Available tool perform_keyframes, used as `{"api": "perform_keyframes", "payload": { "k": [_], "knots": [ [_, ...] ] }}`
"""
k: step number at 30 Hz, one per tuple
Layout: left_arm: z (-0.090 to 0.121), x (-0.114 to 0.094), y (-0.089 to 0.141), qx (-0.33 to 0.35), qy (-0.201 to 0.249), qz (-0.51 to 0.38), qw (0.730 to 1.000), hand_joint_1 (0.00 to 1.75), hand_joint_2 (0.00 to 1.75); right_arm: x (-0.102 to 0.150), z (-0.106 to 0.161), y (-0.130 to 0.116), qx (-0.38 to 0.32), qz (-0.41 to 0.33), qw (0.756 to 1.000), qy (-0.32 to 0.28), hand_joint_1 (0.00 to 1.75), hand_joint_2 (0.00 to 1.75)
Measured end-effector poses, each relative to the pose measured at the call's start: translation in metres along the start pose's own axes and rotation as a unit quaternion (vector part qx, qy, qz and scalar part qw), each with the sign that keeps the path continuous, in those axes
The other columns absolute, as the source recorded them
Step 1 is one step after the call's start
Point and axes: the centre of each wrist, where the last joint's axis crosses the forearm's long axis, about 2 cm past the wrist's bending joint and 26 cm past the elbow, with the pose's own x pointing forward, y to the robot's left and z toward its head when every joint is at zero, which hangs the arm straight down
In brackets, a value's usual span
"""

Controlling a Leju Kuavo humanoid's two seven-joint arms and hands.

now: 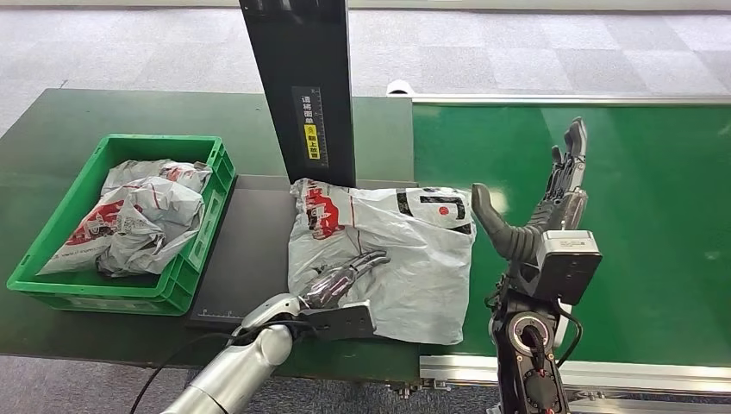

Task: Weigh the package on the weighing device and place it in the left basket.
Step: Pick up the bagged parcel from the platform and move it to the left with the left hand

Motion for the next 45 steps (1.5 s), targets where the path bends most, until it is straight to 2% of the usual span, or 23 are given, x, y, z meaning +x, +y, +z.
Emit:
{"api": "perform_keyframes", "payload": {
  "k": [9, 10, 13, 14, 19, 40, 43, 45],
  "knots": [
    [-0.015, -0.002, -0.006, -0.05, -0.005, 0.043, 0.998, 0.0, 1.75, -0.002, 0.024, -0.006, 0.016, -0.019, 0.999, 0.038, 0.0, 1.75],
    [-0.017, -0.002, -0.007, -0.053, -0.004, 0.05, 0.997, 0.36, 1.75, -0.003, 0.027, -0.005, 0.017, -0.024, 0.999, 0.043, 0.0, 1.75],
    [-0.02, -0.002, -0.008, -0.055, 0.002, 0.057, 0.997, 1.64, 1.75, -0.003, 0.03, -0.005, 0.02, -0.031, 0.998, 0.05, 0.0, 1.75],
    [-0.021, -0.002, -0.008, -0.052, 0.005, 0.058, 0.997, 1.71, 1.75, -0.003, 0.03, -0.004, 0.021, -0.033, 0.998, 0.051, 0.0, 1.75],
    [-0.028, 0.0, -0.005, -0.029, 0.02, 0.058, 0.998, 1.73, 1.75, -0.003, 0.031, -0.003, 0.02, -0.036, 0.998, 0.052, 0.0, 1.75],
    [-0.035, 0.003, 0.002, -0.024, 0.022, 0.051, 0.998, 1.75, 1.75, -0.003, 0.031, -0.003, 0.02, -0.036, 0.998, 0.053, 0.0, 1.75],
    [-0.035, 0.003, 0.003, -0.001, 0.024, 0.049, 0.999, 1.75, 1.75, -0.003, 0.031, -0.003, 0.02, -0.036, 0.998, 0.054, 0.0, 1.75],
    [-0.034, 0.001, 0.005, 0.043, 0.02, 0.059, 0.997, 1.75, 1.75, -0.003, 0.03, -0.003, 0.021, -0.037, 0.998, 0.057, 0.0, 1.75]
  ]
}}
